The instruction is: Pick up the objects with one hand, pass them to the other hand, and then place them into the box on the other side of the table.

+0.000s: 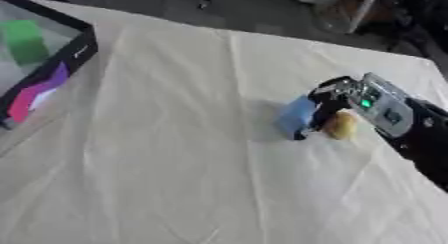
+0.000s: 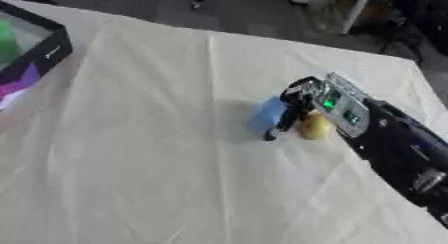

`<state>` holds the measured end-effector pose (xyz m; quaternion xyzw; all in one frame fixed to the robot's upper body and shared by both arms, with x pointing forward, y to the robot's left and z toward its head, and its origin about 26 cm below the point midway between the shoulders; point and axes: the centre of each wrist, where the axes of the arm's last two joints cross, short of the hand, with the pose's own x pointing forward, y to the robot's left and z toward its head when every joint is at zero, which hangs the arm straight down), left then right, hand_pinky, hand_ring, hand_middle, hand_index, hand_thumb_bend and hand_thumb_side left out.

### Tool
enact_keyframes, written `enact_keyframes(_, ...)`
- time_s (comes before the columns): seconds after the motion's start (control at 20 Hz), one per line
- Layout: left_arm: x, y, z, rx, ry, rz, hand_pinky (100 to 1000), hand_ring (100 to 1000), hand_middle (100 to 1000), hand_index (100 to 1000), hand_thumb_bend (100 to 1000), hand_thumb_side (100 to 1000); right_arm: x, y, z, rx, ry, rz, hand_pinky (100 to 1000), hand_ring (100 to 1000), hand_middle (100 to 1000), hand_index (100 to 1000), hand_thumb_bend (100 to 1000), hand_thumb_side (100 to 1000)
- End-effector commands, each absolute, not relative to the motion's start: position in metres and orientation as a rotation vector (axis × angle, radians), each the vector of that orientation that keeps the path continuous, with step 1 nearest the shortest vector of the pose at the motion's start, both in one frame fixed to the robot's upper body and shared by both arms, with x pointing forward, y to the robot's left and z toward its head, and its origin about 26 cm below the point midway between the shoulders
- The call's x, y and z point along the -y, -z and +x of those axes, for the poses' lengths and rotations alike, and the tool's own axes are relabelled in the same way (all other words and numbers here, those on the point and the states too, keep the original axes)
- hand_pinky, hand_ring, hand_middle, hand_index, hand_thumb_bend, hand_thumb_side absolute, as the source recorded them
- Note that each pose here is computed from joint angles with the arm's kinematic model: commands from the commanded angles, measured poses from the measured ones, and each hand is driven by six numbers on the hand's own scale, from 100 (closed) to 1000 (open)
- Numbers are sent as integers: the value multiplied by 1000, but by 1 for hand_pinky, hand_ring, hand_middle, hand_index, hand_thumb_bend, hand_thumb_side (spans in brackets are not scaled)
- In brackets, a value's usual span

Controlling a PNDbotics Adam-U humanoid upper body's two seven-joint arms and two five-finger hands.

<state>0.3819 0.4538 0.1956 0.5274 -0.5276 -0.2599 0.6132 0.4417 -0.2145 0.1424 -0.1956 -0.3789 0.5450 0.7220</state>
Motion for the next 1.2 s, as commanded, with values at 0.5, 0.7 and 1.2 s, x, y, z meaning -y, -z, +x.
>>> enact_keyframes(0.5,-465,-210,376,1222,572,1263,915,739,665,745,100,478,267,-222,446,1061,-798,-682,738,587,458,512,100,100)
enact_keyframes(0.7,-463,-211,376,1235,582,1258,914,739,666,747,100,469,256,-238,447,1165,-780,-714,736,577,452,500,100,100)
enact_keyframes(1.2,-441,-218,375,1321,654,1204,909,737,667,751,100,433,187,-241,459,1321,-861,-721,737,561,452,502,100,100)
